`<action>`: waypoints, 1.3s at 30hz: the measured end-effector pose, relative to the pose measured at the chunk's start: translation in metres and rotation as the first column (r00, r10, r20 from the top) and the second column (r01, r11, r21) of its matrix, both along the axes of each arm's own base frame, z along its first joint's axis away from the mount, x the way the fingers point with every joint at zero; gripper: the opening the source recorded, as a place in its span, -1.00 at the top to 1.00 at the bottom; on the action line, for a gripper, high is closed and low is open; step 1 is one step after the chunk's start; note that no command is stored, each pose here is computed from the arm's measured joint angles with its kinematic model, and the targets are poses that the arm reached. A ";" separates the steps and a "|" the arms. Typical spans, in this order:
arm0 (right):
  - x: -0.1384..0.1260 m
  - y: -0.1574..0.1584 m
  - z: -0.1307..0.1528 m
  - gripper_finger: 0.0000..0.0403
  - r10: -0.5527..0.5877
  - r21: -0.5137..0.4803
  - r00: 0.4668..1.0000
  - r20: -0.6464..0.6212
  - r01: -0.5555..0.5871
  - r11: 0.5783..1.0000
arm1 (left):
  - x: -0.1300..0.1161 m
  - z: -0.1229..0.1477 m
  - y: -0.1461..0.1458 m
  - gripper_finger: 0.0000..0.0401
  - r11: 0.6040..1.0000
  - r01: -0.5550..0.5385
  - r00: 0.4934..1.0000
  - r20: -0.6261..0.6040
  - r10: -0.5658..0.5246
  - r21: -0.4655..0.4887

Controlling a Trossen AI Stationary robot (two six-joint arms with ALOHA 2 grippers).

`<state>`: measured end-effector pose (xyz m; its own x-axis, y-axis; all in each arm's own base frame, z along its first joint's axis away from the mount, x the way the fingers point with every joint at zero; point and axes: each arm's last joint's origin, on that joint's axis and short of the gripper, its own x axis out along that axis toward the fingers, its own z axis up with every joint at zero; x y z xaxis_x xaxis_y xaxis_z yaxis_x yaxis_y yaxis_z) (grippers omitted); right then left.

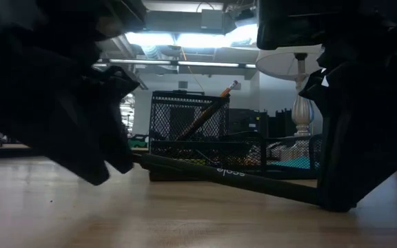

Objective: Pick and place office supplies into organizer
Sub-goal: Put the top black pen into the desk organizer

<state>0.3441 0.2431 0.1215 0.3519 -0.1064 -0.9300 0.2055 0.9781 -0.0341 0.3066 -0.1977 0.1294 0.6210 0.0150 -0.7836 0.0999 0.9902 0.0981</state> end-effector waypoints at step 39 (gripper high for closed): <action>0.002 0.001 0.001 0.83 0.023 0.006 1.000 0.012 -0.023 1.000 | 0.024 -0.011 0.008 0.48 0.988 0.028 0.998 0.051 -0.021 -0.150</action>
<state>0.3458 0.2441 0.1222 0.3655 -0.0927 -0.9262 0.1834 0.9827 -0.0259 0.3302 -0.1902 0.1184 0.6579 -0.1163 -0.7440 0.1232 0.9913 -0.0461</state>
